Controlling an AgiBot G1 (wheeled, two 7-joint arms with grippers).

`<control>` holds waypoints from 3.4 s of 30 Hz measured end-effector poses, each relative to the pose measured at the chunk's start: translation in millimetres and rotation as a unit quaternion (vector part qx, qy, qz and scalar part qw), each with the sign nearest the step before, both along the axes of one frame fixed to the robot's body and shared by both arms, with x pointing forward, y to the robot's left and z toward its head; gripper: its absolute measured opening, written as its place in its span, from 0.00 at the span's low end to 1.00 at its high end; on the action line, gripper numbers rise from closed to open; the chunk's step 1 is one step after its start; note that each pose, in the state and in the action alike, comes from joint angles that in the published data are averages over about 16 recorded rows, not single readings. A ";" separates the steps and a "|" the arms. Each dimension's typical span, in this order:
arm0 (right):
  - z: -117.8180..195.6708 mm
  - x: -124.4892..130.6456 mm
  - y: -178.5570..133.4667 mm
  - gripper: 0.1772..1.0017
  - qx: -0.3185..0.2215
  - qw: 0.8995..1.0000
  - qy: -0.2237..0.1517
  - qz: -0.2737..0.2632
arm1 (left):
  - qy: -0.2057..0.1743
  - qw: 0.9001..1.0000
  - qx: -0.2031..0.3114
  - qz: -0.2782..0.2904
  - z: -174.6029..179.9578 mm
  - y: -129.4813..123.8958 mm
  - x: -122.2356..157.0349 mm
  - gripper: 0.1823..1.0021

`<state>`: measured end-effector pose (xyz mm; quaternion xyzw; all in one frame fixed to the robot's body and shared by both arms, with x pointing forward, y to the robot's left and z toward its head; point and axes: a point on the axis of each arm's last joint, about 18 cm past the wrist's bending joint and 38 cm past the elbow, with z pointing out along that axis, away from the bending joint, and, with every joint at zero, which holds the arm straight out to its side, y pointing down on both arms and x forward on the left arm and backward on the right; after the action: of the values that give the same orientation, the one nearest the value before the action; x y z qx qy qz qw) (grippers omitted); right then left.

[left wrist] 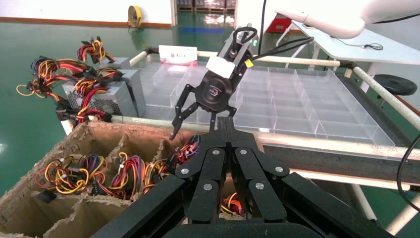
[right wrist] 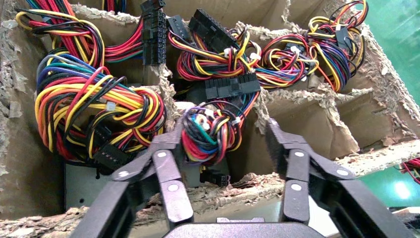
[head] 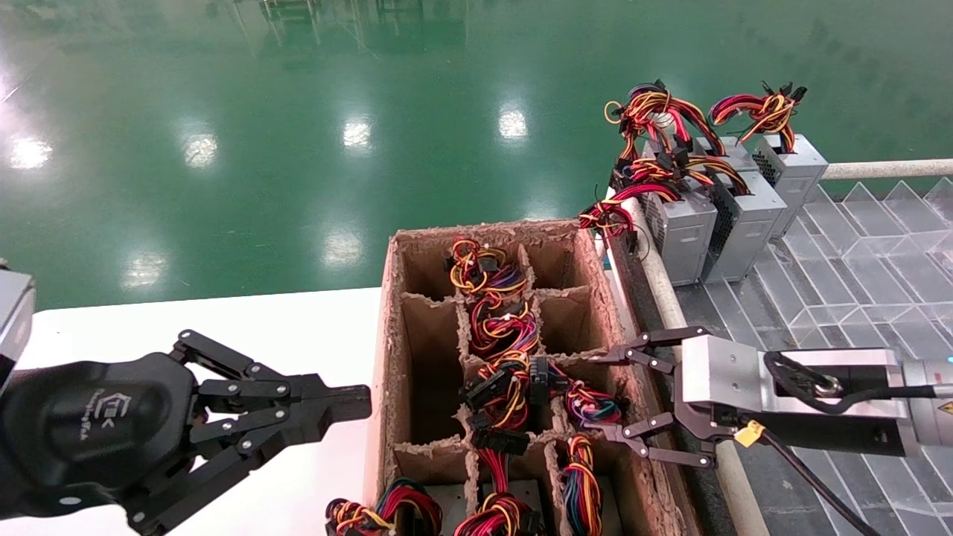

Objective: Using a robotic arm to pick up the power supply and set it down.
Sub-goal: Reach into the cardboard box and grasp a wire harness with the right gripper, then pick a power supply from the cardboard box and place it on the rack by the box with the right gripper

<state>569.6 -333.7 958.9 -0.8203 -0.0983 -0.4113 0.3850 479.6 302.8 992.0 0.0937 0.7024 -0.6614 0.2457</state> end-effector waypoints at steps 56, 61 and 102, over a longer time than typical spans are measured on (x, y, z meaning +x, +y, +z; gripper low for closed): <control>186.4 -103.3 -56.9 0.10 0.020 0.881 -0.472 -0.011 | 0.000 1.000 0.000 0.000 0.0 0.0 0.0 0.01; 198.6 -110.5 -87.2 0.10 -0.021 0.861 -0.504 -0.072 | 0.000 1.000 0.000 0.000 0.0 0.0 0.0 0.01; 130.1 -2.1 -238.8 0.10 0.055 0.890 -0.348 -0.289 | 0.000 1.000 0.000 0.000 0.0 0.0 0.0 0.01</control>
<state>567.5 -572.5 1089.0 -0.5945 0.0378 -0.7681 0.2346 479.6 302.8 992.0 0.0937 0.7024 -0.6614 0.2457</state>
